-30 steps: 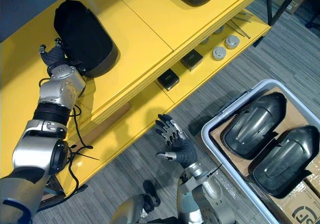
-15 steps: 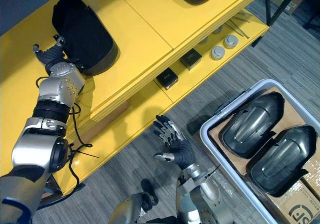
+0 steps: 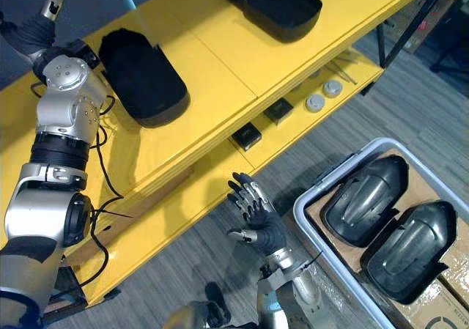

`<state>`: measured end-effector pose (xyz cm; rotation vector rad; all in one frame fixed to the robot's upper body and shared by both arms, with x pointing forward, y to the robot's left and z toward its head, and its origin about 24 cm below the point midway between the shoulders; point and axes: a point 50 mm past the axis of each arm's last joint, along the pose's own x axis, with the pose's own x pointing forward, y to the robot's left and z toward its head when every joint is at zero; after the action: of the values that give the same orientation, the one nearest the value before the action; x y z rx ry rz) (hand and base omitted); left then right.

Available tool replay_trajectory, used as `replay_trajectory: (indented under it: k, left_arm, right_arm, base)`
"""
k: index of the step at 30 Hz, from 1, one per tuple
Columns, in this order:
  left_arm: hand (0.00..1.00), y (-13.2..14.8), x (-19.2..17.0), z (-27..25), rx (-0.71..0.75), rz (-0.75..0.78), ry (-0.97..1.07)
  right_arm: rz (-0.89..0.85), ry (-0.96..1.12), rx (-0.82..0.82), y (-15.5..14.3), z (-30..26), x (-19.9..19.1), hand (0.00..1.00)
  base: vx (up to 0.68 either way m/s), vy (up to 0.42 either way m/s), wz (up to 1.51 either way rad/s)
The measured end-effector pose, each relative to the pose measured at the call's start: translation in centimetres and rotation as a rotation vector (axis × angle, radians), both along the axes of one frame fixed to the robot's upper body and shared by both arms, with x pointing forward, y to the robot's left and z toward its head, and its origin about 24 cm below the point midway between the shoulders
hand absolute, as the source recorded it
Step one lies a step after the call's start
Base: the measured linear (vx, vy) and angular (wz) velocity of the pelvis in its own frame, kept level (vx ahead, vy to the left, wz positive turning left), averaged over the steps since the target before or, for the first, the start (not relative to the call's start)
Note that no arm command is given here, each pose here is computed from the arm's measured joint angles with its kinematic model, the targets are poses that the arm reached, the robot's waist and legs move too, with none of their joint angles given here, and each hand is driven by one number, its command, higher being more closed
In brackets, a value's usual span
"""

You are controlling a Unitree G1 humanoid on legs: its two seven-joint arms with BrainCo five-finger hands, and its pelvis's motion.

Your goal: Walk over and take plastic housings, then place them on the shelf

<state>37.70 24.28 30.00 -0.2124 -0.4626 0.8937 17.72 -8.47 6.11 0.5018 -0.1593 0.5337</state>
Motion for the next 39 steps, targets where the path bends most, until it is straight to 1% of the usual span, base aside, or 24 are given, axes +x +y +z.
replay_trajectory:
  k: [2, 5, 6, 7, 8, 9, 10, 11, 12, 13, 14, 16, 18, 19, 20, 21, 22, 23, 26, 30, 34, 36, 38, 39]
  left_arm:
    - [0.0, -0.2, 0.0, 0.2, 0.023, -0.035, -0.026]
    - [0.0, -0.6, -0.3, 1.1, 0.08, -0.149, -0.13]
    - [0.0, -0.6, -1.1, 1.7, 0.126, -0.203, -0.205]
    - [0.0, -1.3, -2.6, 2.5, 0.171, -0.299, -0.325]
    - [0.0, -1.5, -3.0, 2.7, 0.182, -0.317, -0.349]
    - [0.0, -1.6, -4.9, 2.7, 0.222, -0.386, -0.437]
    - [0.0, -1.3, -7.0, 1.5, 0.228, -0.438, -0.495]
    - [0.0, -1.1, -8.1, 0.5, 0.23, -0.458, -0.506]
    - [0.0, -0.4, -10.3, -2.2, 0.21, -0.477, -0.496]
    - [0.0, 0.1, -12.3, -5.6, 0.158, -0.468, -0.457]
    - [0.0, 0.3, -13.2, -7.4, 0.121, -0.462, -0.429]
    - [0.0, 0.4, -16.8, -13.7, 0.015, -0.429, -0.272]
    - [0.0, 0.2, -19.5, -16.8, -0.038, -0.421, -0.192]
    - [0.0, -0.1, -20.3, -17.3, -0.047, -0.424, -0.18]
    - [0.0, -0.5, -21.5, -17.7, -0.045, -0.429, -0.172]
    - [0.0, -1.2, -22.4, -17.8, -0.008, -0.442, -0.157]
    - [0.0, -1.4, -22.7, -17.8, 0.012, -0.452, -0.153]
    - [0.0, -2.1, -22.8, -17.8, 0.024, -0.496, -0.17]
    - [0.0, -2.8, -22.9, -17.3, 0.071, -0.553, -0.216]
    - [0.0, -4.3, -22.3, -16.1, 0.124, -0.653, -0.345]
    - [0.0, -5.6, -21.0, -15.3, 0.125, -0.74, -0.414]
    - [0.0, -5.8, -20.3, -15.6, 0.108, -0.744, -0.393]
    - [0.0, -5.4, -19.8, -16.2, 0.078, -0.687, -0.362]
    - [0.0, -5.0, -20.0, -16.2, 0.083, -0.622, -0.353]
  right_arm:
    - [0.01, -0.002, -0.019, 0.3, -0.1, -0.1, 0.0]
    - [-0.005, -0.027, -0.044, 0.4, 0.2, 0.3, 0.0]
    - [-0.018, -0.037, -0.058, 0.3, 0.3, 0.5, 0.0]
    - [-0.056, -0.037, -0.064, -0.3, 0.4, 0.9, 0.0]
    - [-0.063, -0.038, -0.068, -0.4, 0.4, 0.9, 0.0]
    - [-0.109, -0.049, -0.11, -1.0, 0.4, 1.3, 0.0]
    - [-0.165, -0.06, -0.155, -1.9, 0.3, 1.6, 0.0]
    - [-0.197, -0.063, -0.173, -2.4, 0.4, 1.8, 0.0]
    - [-0.271, -0.071, -0.212, -3.5, 0.4, 2.0, 0.0]
    - [-0.36, -0.086, -0.244, -5.1, 0.7, 2.3, 0.0]
    - [-0.407, -0.091, -0.256, -6.0, 0.8, 2.3, 0.0]
    - [-0.579, -0.105, -0.284, -9.1, 1.3, 2.3, 0.0]
    - [-0.68, -0.113, -0.276, -10.7, 1.8, 2.0, 0.0]
    - [-0.706, -0.119, -0.27, -11.0, 2.0, 1.8, 0.0]
    - [-0.748, -0.136, -0.255, -11.5, 2.6, 1.5, 0.0]
    - [-0.785, -0.156, -0.237, -11.8, 3.1, 1.3, 0.0]
    - [-0.801, -0.167, -0.23, -12.0, 3.3, 1.1, 0.0]
    - [-0.835, -0.176, -0.221, -12.3, 3.5, 0.7, 0.0]
    - [-0.902, -0.159, -0.201, -12.7, 3.3, 0.1, 0.0]
    - [-0.986, -0.105, -0.192, -13.1, 2.6, -0.7, 0.0]
    - [-0.966, -0.093, -0.252, -12.3, 2.1, -0.3, 0.0]
    - [-0.933, -0.088, -0.268, -12.0, 2.0, -0.2, 0.0]
    - [-0.894, -0.103, -0.271, -11.9, 2.2, 0.2, 0.0]
    - [-0.854, -0.132, -0.256, -11.8, 2.7, 0.7, 0.0]
  base:
    - [0.05, 0.001, 0.01]
    - [0.02, 0.0, 0.05]
    - [0.0, -0.026, 0.2]
    - [-0.01, -0.034, 0.18]
    - [-0.01, -0.027, 0.16]
    - [0.0, -0.012, 0.12]
    - [0.01, -0.006, 0.16]
    - [-0.01, -0.013, 0.25]
    - [-0.01, -0.023, 0.26]
    - [-0.02, -0.03, 0.32]
    - [-0.01, -0.024, 0.42]
    - [-0.06, -0.007, 0.48]
    - [-0.08, -0.017, 0.45]
    - [-0.1, -0.025, 0.45]
    - [-0.11, -0.023, 0.22]
    - [-0.11, -0.02, 0.14]
    - [-0.1, -0.009, 0.05]
    - [-0.09, 0.001, 0.02]
    - [-0.04, -0.002, -0.04]
    - [0.01, -0.011, -0.05]
    - [0.08, -0.019, -0.66]
    - [0.05, -0.004, -1.09]
    - [0.02, 0.008, -1.58]
    - [0.0, 0.014, -1.56]
